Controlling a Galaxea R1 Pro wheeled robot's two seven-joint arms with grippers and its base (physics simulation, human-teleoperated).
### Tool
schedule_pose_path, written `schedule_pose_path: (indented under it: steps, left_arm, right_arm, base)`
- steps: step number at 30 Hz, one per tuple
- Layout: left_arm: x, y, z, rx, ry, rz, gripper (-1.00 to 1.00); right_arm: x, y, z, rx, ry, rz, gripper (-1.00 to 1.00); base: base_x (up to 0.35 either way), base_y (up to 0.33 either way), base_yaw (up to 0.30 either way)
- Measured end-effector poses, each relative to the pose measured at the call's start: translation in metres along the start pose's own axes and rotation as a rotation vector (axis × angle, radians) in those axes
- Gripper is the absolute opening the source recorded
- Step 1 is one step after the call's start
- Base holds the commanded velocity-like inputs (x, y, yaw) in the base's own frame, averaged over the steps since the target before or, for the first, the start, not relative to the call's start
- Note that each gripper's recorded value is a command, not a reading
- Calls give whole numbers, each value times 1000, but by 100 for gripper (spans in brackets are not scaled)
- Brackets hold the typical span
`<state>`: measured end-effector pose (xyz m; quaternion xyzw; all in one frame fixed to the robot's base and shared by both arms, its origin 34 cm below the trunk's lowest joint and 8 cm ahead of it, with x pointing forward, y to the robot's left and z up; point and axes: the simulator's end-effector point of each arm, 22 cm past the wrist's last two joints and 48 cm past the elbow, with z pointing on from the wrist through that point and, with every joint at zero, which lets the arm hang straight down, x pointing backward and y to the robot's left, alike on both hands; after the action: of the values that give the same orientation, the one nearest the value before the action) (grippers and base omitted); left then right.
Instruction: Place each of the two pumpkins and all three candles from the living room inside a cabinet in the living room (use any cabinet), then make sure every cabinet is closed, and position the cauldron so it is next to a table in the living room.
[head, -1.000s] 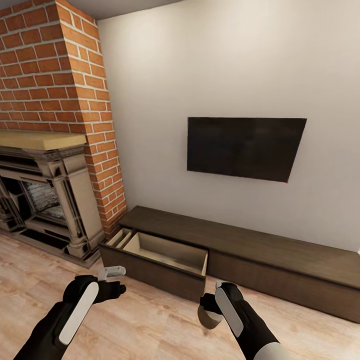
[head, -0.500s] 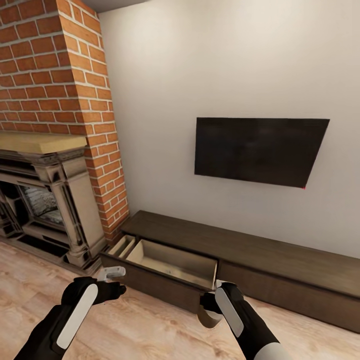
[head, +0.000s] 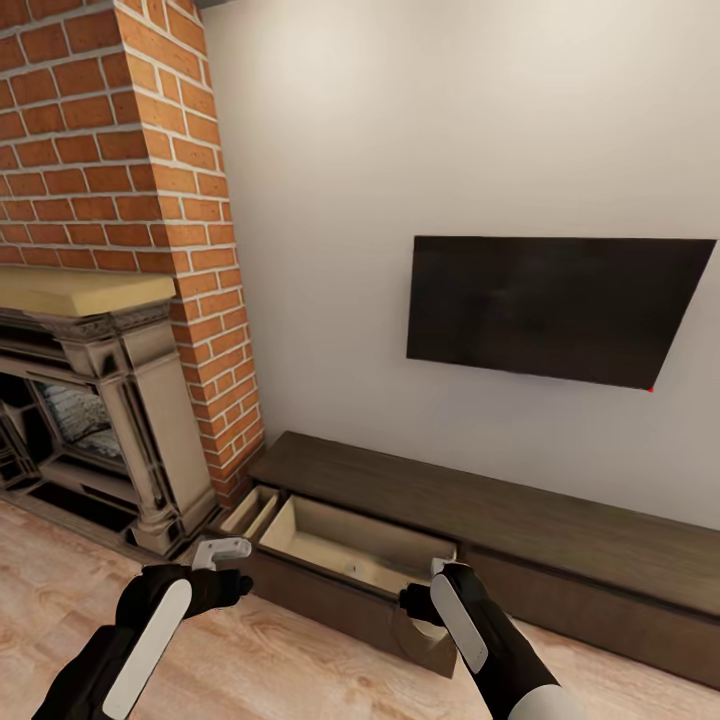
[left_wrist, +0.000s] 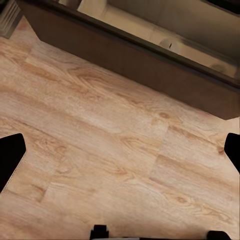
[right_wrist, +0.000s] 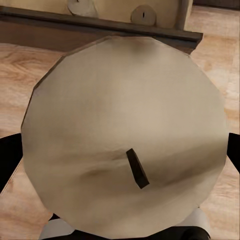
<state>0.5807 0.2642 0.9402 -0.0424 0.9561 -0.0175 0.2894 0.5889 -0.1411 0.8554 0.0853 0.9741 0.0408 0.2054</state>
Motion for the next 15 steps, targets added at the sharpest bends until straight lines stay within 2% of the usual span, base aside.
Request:
schedule_pose_path:
  steps: [6,10,15]
  left_arm:
    - [0,0,0,-1,-1,0,100]
    - [0,0,0,0,-1,0,100]
    - [0,0,0,0,0,0,100]
  right_arm:
    - [0,0,0,-3,1,4,-100]
    - [-1,-1,0,-1,1,8,-100]
    - [-1,-2,1,0,1,9,-100]
  base:
    - [272,178,-3]
    - [93,53,-92]
    - [21,49,-197]
